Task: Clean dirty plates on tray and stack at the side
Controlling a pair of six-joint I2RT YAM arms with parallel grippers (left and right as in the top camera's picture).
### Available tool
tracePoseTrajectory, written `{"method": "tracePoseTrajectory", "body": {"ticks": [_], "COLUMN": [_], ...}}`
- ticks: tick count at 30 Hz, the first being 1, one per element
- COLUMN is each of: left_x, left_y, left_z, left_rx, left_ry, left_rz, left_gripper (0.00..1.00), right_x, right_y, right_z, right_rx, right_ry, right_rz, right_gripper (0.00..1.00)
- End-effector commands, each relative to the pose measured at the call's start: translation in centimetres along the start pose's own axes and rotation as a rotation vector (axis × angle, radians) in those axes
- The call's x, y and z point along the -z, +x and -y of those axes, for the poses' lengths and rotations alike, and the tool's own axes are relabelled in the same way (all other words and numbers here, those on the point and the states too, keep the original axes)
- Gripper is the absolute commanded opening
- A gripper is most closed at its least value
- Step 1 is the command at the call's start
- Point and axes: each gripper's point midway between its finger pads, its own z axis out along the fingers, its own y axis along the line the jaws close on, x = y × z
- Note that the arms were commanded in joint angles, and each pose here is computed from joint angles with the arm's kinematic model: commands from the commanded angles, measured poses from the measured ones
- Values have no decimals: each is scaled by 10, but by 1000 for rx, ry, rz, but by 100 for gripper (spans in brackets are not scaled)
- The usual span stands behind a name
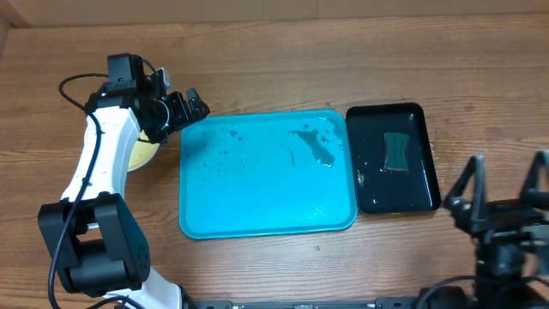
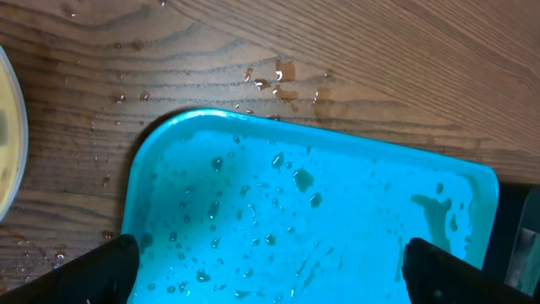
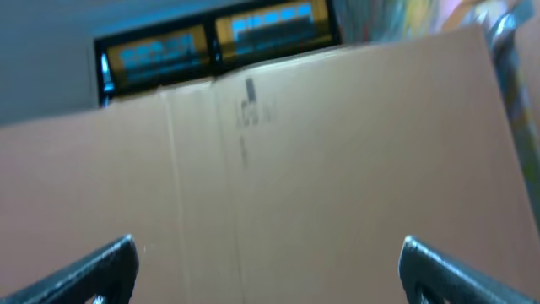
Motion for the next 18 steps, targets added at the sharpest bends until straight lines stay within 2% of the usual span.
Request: {"method": "tracePoseTrajectory", "body": {"ticks": [1, 10, 18], "left_x": [0, 0, 0], "left_y": [-4, -4, -4], "left_z": [0, 0, 0], "left_rx": [-2, -3, -3], "left_ry": [-2, -2, -2], "left_rz": [6, 6, 6], "left_gripper": [100, 100, 100], "right_x": [16, 38, 61], "right_y": [44, 137, 201], "right_z": [2, 22, 34], "right_rx": [11, 7, 1], "right_ry": [-38, -3, 45], "right_rz": [-22, -199, -478], "right_gripper": [100, 100, 100]}}
